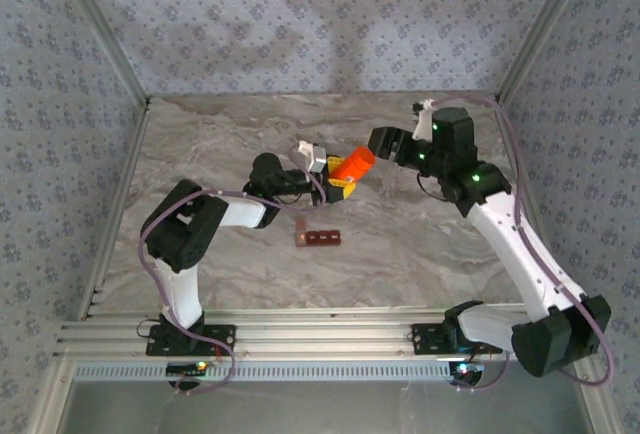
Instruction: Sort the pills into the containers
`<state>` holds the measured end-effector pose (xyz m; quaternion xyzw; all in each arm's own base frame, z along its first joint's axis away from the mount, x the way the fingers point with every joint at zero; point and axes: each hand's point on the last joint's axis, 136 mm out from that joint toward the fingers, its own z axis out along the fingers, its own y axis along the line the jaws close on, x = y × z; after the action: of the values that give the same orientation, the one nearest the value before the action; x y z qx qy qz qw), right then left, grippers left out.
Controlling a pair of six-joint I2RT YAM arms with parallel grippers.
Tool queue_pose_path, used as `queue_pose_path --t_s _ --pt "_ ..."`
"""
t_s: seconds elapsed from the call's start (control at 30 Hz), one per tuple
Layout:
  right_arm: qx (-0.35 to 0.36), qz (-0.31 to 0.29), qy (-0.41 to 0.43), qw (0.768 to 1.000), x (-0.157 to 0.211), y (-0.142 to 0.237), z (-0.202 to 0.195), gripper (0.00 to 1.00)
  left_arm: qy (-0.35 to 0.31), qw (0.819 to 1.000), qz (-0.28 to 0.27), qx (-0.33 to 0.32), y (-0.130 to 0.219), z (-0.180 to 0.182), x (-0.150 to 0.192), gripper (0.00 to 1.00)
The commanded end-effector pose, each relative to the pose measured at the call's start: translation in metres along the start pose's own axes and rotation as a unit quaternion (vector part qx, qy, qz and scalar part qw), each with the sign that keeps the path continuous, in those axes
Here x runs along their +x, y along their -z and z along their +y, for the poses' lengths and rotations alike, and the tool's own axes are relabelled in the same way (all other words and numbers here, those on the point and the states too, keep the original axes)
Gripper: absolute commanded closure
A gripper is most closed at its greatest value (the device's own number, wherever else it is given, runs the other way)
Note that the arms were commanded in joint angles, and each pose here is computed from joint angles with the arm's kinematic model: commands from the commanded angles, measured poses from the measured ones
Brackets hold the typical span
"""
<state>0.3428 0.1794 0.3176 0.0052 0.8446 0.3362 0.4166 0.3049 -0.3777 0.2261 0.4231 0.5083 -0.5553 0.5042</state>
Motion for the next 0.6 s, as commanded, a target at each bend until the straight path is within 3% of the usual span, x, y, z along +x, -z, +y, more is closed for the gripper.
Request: queue_pose_path --t_s 0.0,0.57 --pt "0.015 0.046 0.048 0.998 0.007 -0.007 0.001 0.25 -0.036 0.999 -0.03 0.015 -0.001 -0.01 -0.024 1.0" --pt "0.046 0.035 0.006 0.998 0.027 -0.027 0.003 0.22 -0.058 0.996 -0.047 -0.056 0.008 0.003 -0.026 1.0"
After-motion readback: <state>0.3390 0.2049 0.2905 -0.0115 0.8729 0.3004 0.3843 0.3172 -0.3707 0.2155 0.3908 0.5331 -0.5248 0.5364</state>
